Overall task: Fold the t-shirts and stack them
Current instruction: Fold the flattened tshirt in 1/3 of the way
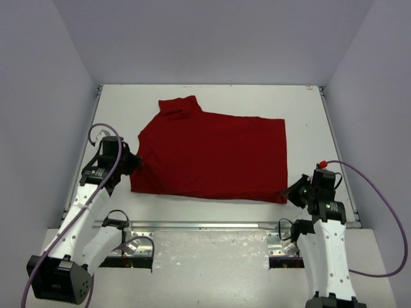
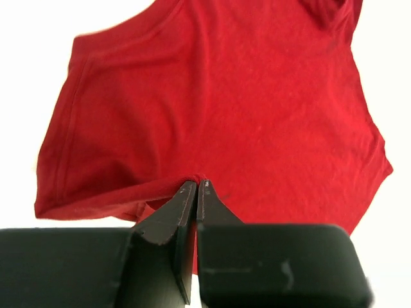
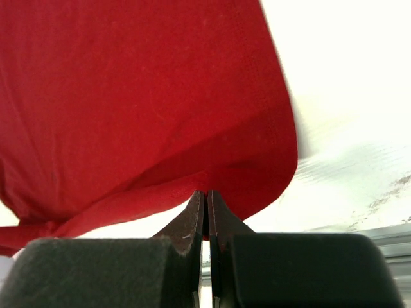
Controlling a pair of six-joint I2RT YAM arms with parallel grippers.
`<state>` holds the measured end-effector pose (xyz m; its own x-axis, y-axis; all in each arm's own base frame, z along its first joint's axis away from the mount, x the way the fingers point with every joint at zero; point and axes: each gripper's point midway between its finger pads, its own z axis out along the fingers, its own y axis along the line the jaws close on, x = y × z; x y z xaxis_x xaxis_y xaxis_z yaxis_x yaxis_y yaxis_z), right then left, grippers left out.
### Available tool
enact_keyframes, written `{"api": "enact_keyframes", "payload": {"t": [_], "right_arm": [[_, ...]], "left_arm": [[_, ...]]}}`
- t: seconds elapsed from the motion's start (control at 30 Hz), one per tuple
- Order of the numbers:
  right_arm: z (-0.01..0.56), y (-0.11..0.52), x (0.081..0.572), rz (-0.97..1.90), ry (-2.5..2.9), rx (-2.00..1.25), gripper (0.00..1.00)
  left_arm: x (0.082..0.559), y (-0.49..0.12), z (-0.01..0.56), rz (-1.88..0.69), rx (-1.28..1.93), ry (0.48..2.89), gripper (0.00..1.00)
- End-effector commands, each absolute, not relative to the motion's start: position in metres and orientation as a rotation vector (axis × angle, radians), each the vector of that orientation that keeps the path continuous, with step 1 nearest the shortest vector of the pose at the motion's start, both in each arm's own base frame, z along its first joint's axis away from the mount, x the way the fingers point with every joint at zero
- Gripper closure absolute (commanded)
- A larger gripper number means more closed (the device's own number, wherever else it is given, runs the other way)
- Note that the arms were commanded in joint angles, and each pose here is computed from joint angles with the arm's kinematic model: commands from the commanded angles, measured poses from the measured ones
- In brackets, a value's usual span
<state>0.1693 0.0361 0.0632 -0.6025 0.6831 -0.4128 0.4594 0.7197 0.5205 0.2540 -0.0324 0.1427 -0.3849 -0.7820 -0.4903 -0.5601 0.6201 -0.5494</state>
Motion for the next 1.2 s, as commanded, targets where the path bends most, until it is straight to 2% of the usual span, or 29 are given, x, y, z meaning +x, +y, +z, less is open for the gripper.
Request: {"api": "enact_keyframes", "payload": {"t": [0.0, 0.33, 1.17], "right_arm": [[0.072, 0.024, 0.187, 0.426, 2.269, 0.852, 0.99], [0.067, 0.013, 0.21, 0.359, 2.282, 0.702, 0.99], [0.057, 0.002, 0.267, 0.323, 2.397, 0.533, 0.98]], "left_arm": [[0.297, -0.026, 0.186, -0.385, -0.967, 1.972, 1.0], [0.347, -0.03, 0.18, -0.356, -0.911, 2.024, 1.0], [0.416, -0.031, 0.162, -0.285, -0.847, 2.09, 1.0]]}}
